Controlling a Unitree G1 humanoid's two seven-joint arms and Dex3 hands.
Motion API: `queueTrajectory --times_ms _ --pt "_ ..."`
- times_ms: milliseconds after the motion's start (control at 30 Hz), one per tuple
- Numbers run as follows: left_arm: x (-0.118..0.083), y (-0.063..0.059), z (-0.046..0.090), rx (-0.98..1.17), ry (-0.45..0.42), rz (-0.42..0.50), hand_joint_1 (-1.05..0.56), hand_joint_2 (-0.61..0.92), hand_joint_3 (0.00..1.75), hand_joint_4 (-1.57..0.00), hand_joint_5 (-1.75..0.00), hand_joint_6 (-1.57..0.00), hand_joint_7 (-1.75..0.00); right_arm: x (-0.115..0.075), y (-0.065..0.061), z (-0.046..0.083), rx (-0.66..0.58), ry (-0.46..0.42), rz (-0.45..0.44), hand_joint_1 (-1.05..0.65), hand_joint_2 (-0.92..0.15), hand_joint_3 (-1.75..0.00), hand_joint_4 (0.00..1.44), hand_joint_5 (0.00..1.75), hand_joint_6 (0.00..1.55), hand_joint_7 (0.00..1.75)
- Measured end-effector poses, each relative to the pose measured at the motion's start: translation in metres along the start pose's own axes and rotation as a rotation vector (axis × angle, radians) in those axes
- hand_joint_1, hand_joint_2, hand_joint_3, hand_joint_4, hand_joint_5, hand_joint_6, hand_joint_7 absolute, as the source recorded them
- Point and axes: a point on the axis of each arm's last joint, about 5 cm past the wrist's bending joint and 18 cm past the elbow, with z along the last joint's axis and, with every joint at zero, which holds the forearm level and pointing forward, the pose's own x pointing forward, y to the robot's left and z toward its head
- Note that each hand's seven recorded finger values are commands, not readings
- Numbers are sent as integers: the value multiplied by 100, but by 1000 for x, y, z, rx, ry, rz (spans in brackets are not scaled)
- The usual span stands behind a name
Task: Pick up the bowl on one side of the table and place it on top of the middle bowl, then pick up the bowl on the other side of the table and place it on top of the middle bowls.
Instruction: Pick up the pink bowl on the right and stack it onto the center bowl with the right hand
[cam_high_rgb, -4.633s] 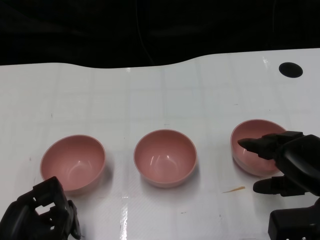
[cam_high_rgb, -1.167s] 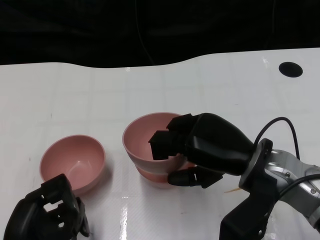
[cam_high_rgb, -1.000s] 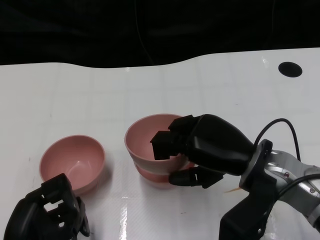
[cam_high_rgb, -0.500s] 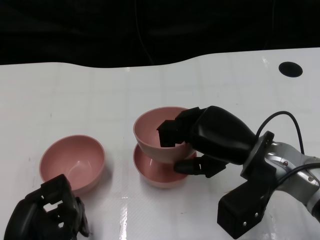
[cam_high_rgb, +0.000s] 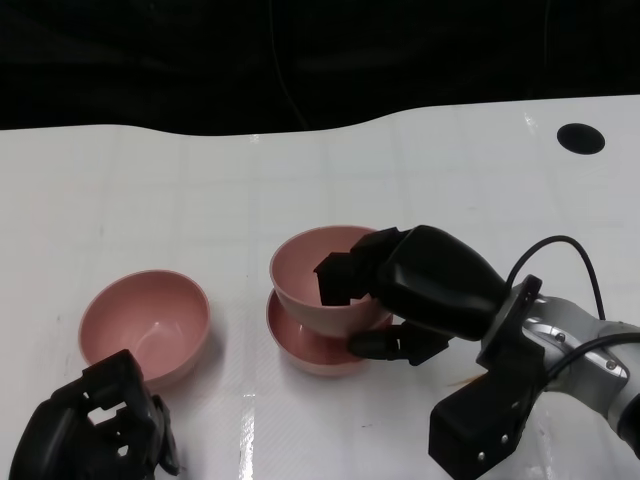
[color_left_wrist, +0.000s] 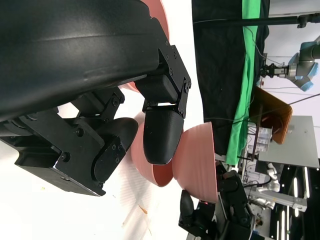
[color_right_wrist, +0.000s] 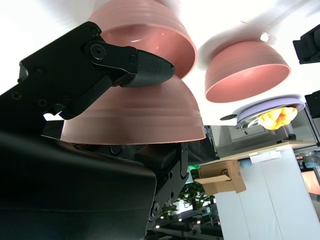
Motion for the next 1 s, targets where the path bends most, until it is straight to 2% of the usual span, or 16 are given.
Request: queueTrajectory --times_ms 200,300,633,933,967,1000 --pt "1 -1 1 0 -1 -10 4 58 125 -93 -175 -78 -174 0 4 1 -8 -11 19 -17 -65 -84 90 175 62 175" --pt "1 -2 2 4 -3 -13 4 59 124 -93 -175 -78 -175 0 5 1 -9 -9 19 -18 -69 -78 89 175 61 175" --pt "2 -5 4 8 -19 -22 9 60 130 -95 -175 -80 -175 -1 10 3 -15 -21 58 -18 -72 -68 88 175 60 175" --pt "3 -7 6 10 -28 -19 11 59 132 -96 -175 -80 -175 -3 13 2 -29 -23 54 -17 -75 -57 85 175 60 175" --pt "3 -7 6 10 -28 -18 11 59 132 -96 -175 -80 -175 -3 13 2 -31 -23 52 -17 -76 -56 85 175 60 174" --pt "3 -7 6 9 -29 -18 10 58 132 -96 -175 -80 -175 -3 13 2 -34 -23 50 -18 -77 -54 87 175 66 163"
